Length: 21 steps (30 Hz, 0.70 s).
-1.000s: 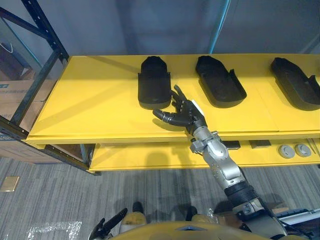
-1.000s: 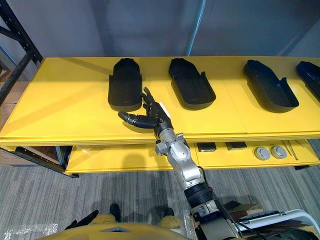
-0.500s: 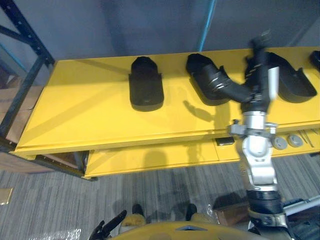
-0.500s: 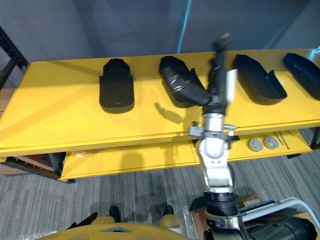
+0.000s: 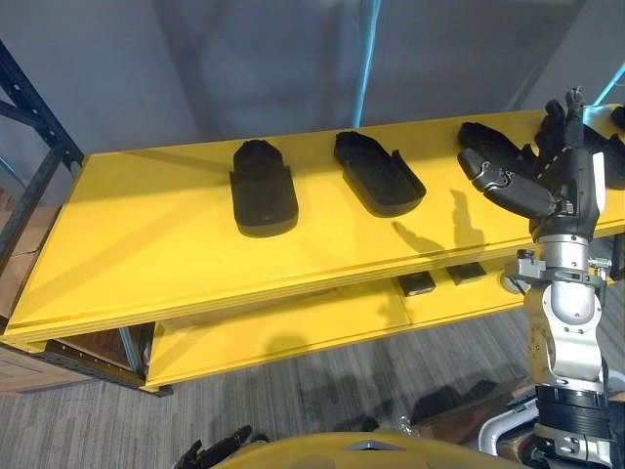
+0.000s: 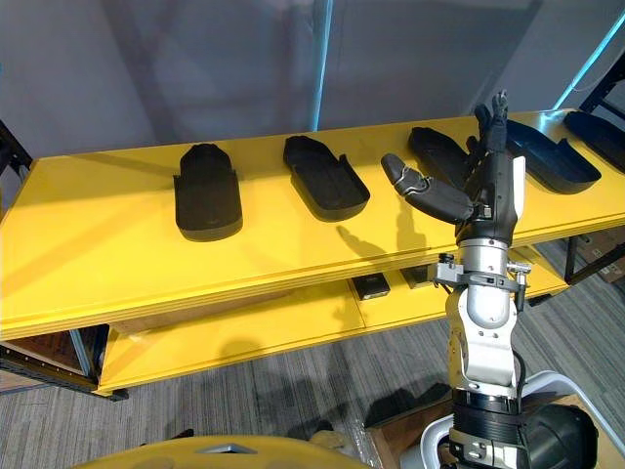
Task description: Walk over and take three plastic housings, then place them on the shelf
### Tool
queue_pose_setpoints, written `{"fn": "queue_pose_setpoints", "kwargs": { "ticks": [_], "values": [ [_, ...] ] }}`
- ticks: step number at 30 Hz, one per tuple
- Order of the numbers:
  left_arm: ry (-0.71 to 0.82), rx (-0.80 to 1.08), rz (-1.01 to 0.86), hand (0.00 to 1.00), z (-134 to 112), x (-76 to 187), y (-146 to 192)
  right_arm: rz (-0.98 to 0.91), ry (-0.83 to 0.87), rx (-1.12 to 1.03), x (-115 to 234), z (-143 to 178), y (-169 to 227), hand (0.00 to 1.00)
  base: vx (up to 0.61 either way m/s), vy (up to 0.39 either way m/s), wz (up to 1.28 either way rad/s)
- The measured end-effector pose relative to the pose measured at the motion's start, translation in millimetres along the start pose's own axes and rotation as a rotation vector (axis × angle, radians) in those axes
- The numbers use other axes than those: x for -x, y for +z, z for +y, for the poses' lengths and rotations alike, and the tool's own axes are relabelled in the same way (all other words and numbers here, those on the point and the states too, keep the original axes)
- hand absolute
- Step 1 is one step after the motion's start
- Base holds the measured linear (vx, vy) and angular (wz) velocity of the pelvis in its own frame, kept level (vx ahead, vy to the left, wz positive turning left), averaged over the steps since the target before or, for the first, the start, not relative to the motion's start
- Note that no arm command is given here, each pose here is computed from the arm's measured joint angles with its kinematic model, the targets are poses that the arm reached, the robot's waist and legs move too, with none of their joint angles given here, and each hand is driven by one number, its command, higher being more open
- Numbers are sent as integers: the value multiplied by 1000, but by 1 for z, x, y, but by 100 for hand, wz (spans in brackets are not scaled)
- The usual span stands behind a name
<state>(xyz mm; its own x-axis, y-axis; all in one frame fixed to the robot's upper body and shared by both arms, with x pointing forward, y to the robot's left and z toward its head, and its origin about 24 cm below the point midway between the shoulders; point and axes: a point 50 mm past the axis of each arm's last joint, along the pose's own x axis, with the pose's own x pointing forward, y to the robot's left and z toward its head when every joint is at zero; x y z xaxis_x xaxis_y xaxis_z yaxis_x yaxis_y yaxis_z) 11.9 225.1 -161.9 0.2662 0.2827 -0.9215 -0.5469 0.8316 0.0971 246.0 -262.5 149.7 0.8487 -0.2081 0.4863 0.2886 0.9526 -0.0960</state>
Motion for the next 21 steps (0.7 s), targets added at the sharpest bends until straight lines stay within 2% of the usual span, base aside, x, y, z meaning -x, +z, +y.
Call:
{"fn": "queue_pose_setpoints", "kwargs": {
  "ticks": [6, 13, 21],
  "values": [
    [1, -7, -6, 100, -1, 0, 2, 28, 2, -28, 3, 6, -7, 100, -2, -2, 6],
    [-23, 14, -72, 100, -15, -4, 22, 189, 20, -117, 19, 39, -41, 100, -54, -10, 5],
    [-48, 44, -65, 100, -18, -4, 23, 250, 14, -30, 20, 30, -52, 100, 7, -2, 12]
  ]
}}
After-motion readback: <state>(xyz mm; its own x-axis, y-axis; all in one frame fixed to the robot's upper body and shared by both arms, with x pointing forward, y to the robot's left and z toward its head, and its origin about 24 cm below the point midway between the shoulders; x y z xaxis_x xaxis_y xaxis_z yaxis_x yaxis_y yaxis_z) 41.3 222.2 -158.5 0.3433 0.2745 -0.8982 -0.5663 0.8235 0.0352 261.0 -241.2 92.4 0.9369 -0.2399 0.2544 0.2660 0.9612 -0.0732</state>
